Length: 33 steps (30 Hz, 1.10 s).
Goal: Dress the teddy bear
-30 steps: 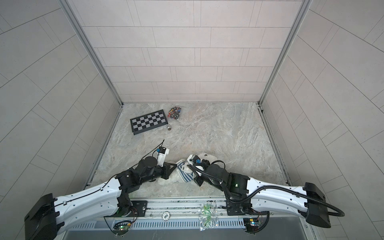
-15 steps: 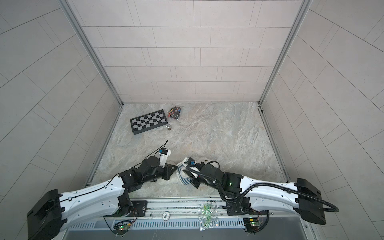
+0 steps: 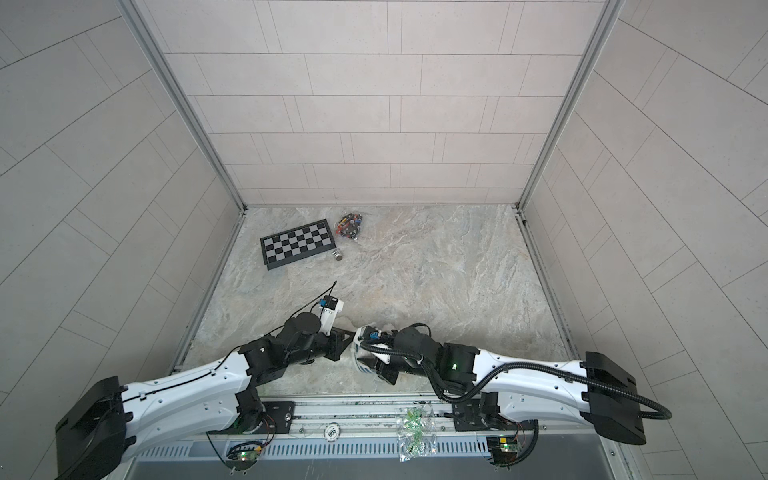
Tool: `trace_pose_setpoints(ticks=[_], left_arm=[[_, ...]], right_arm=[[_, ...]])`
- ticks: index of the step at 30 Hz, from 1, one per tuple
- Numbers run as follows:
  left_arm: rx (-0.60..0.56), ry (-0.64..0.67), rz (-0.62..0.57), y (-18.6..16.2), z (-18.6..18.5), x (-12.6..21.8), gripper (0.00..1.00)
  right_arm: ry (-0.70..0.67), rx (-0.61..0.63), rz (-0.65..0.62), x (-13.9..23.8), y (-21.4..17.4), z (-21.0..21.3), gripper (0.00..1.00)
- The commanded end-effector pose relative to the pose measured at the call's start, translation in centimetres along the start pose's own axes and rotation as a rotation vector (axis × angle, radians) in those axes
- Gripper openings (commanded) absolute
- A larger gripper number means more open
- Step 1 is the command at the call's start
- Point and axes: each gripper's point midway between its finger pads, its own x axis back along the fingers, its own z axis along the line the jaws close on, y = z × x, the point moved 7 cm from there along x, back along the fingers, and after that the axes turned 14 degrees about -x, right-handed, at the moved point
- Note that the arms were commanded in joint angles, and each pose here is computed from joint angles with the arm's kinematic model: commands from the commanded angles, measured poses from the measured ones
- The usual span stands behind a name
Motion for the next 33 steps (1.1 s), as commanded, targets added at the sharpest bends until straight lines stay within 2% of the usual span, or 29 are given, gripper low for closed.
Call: trace_pose_setpoints(ticks=[1,3,7,9,14,18,22,26,28,30,33], left_arm=[[-0.007,-0.012,-0.031,0.9,-0.4,0.1,0.00],[-0.009,-0.009,-0.030,0.8,-0.3,0.2,0.00],[-0.013,-0.009,-0.034,0.9,-0.4,0.4,0.00],[-0.015,0.001,-0.032,0.8,-0.2,0.5,0.00],[-0.028,0.028,-0.018,0.4,0.2,0.5,0.00],[-0.034,0.054,-0.006,-0.1,0.7,0.4,0.00],[-0.045,0.077,0.002,-0.1,1.0,0.5,0.00],[-0.079,0.063,-0.069,2.1,-0.3,1.6,0.00],[-0.100,0.048,-0.101,3.3,-1.2,2.4,0.09],[-0.111,0.034,-0.132,4.3,-2.0,3.5,0.30],[-0.120,0.035,-0.177,4.9,-2.8,5.5,0.47]], right_arm=[[0.021,0.040,0.005,-0.3,0.7,0.6,0.37],[0.002,0.054,0.021,-0.4,0.6,0.4,0.28],[-0.066,0.066,0.017,0.2,1.0,-0.2,0.00],[-0.099,0.054,-0.040,1.2,1.9,-0.4,0.00],[-0.170,-0.048,-0.277,4.4,3.9,-1.3,0.00],[-0.237,-0.117,-0.375,5.8,4.8,-2.1,0.00],[-0.254,-0.166,-0.420,5.9,5.1,-2.3,0.00],[-0.257,-0.195,-0.398,4.7,6.1,-2.1,0.00],[-0.256,-0.223,-0.396,4.1,6.6,-2.0,0.00],[-0.266,-0.259,-0.401,3.7,7.2,-2.0,0.00],[-0.285,-0.318,-0.419,3.5,7.7,-2.3,0.00]])
